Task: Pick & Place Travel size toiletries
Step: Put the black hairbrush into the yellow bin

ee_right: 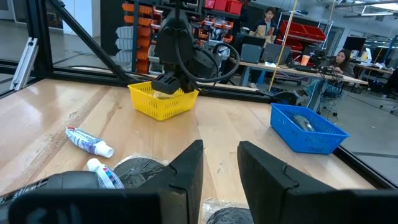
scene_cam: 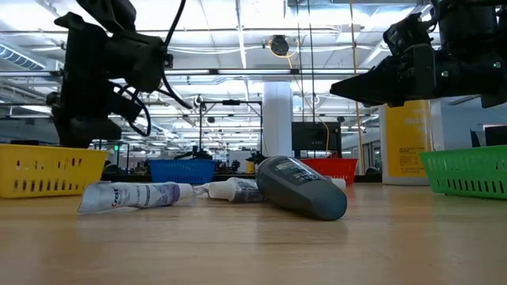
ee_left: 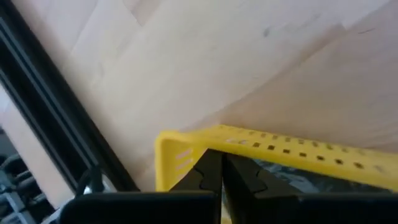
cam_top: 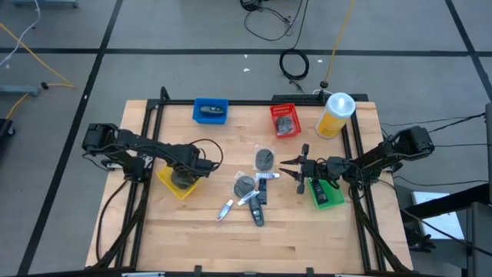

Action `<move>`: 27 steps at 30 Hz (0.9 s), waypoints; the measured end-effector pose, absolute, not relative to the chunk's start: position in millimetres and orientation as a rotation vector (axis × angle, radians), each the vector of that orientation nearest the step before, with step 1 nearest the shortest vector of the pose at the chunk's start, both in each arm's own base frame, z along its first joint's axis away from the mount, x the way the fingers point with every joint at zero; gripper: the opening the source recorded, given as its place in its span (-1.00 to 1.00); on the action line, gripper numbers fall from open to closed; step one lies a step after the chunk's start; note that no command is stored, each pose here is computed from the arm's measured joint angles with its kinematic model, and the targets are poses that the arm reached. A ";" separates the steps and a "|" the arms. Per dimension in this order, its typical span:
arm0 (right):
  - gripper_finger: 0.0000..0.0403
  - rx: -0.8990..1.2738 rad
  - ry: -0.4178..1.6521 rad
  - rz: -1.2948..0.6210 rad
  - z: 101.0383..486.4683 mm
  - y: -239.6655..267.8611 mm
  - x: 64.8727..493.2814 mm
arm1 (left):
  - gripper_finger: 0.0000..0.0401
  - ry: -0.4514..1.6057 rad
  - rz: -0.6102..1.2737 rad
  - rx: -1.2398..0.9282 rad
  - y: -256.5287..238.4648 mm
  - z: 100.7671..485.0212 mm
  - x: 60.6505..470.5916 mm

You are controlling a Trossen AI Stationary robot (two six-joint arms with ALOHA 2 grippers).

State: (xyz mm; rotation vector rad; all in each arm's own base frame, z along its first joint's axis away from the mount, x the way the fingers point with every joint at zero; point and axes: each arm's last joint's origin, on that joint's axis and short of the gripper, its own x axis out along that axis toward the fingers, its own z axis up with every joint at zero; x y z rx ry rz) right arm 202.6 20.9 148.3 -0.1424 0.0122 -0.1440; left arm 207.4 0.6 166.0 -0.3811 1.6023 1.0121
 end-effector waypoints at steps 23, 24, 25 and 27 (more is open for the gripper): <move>-0.55 -0.142 0.013 -0.143 148.2 20.9 202.6 | -0.99 1.375 0.773 0.117 0.3 161.1 231.8; -0.55 -0.142 0.013 -0.144 148.2 20.9 202.6 | -0.99 1.357 0.725 0.122 -2.9 160.7 235.6; -0.55 -0.142 0.013 -0.144 148.2 20.9 202.6 | -0.99 1.344 0.679 0.128 -6.4 160.4 238.5; -0.55 -0.142 0.013 -0.143 148.2 20.9 202.6 | -0.97 1.338 0.609 0.145 -13.8 160.2 240.9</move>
